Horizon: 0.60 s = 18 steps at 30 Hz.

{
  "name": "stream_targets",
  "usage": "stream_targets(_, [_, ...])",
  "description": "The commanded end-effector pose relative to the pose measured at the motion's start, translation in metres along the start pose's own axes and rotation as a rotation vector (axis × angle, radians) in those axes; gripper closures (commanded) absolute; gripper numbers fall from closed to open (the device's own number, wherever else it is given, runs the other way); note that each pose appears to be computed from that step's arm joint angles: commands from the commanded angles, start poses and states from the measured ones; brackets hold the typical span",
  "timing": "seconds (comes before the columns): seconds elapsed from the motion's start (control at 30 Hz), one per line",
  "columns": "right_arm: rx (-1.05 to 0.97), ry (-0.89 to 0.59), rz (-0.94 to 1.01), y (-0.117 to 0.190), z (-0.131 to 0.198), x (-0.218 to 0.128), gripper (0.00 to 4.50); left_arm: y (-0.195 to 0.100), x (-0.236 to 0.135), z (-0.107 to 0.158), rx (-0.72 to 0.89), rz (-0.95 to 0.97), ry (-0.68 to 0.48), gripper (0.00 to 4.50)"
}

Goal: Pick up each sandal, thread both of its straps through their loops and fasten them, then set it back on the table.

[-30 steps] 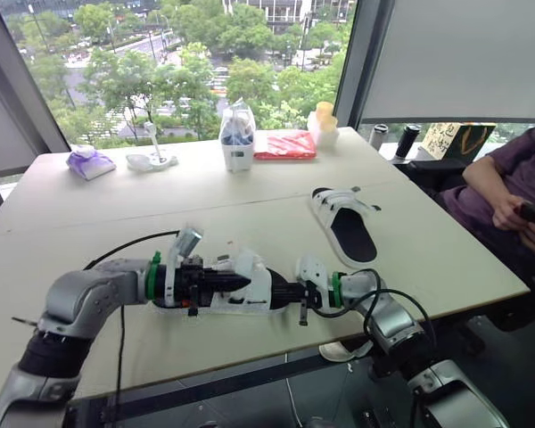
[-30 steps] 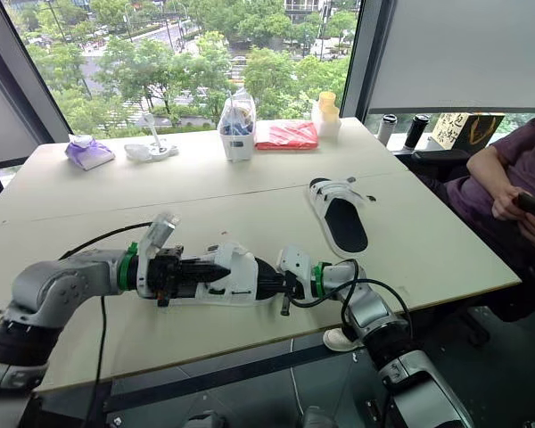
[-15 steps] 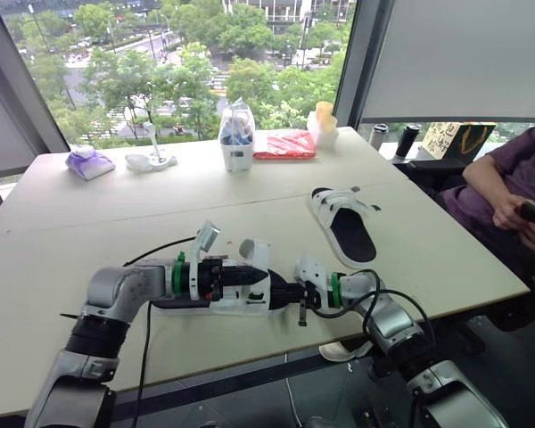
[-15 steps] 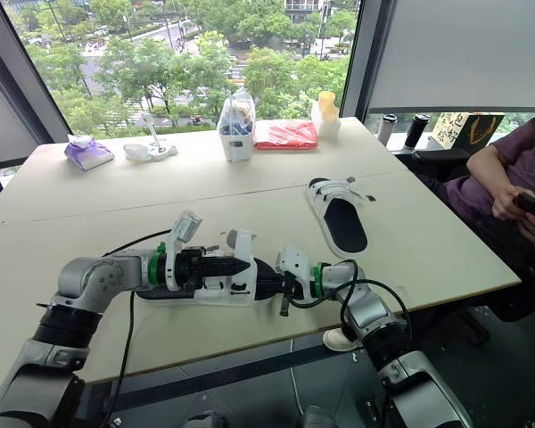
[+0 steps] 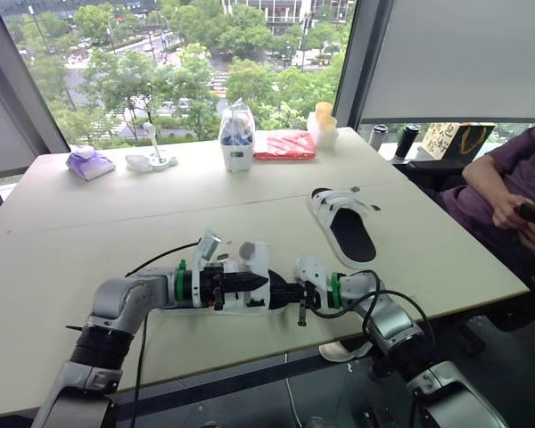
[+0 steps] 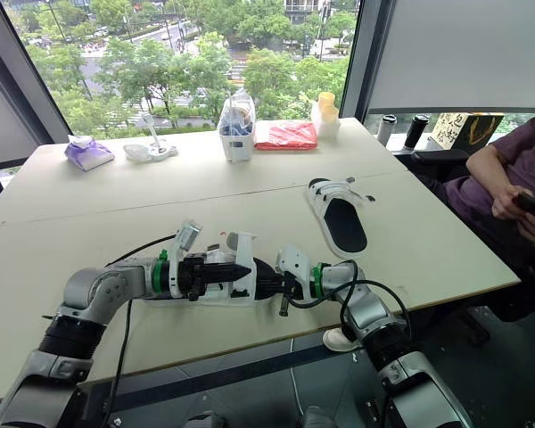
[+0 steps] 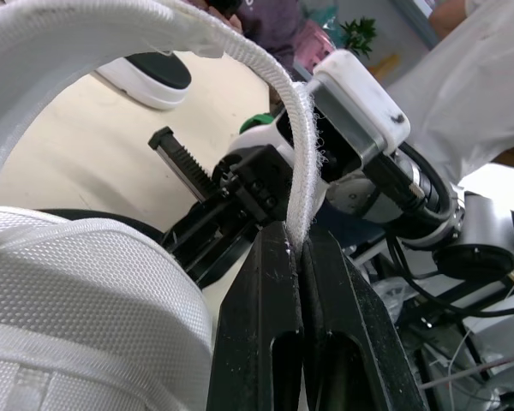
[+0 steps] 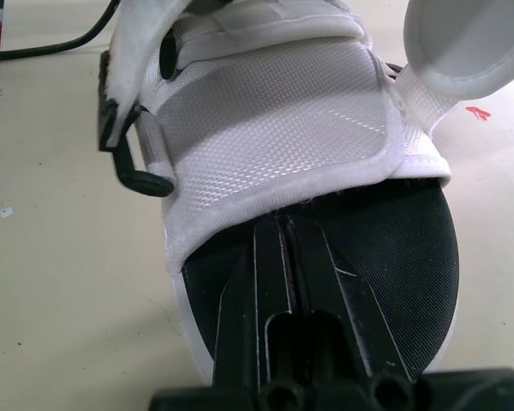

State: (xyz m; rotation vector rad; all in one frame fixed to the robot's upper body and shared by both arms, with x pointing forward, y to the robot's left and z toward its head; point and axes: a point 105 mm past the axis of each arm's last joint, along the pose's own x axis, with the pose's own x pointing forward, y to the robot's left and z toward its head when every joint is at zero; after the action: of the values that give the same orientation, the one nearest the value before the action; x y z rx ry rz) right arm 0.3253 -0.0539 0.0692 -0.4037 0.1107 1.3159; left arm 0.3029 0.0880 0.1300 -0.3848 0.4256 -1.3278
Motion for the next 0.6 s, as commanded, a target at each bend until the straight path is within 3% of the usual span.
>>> stream_targets(0.03, [0.129, 0.178, 0.025, 0.018, -0.052, -0.003, 4.5, 0.005, -0.003, -0.007, -0.01, 0.042, 0.01, 4.45])
stream_targets(0.27, [0.13, 0.178, 0.032, 0.02, -0.053, -0.002, 4.5, 0.005, -0.001, 0.006, -0.086, 0.037, -0.104, 4.45])
stream_targets(0.6, [0.126, 0.183, 0.035, 0.02, -0.054, -0.002, 4.5, 0.005, -0.005, 0.004, -0.108, 0.04, -0.105, 4.45])
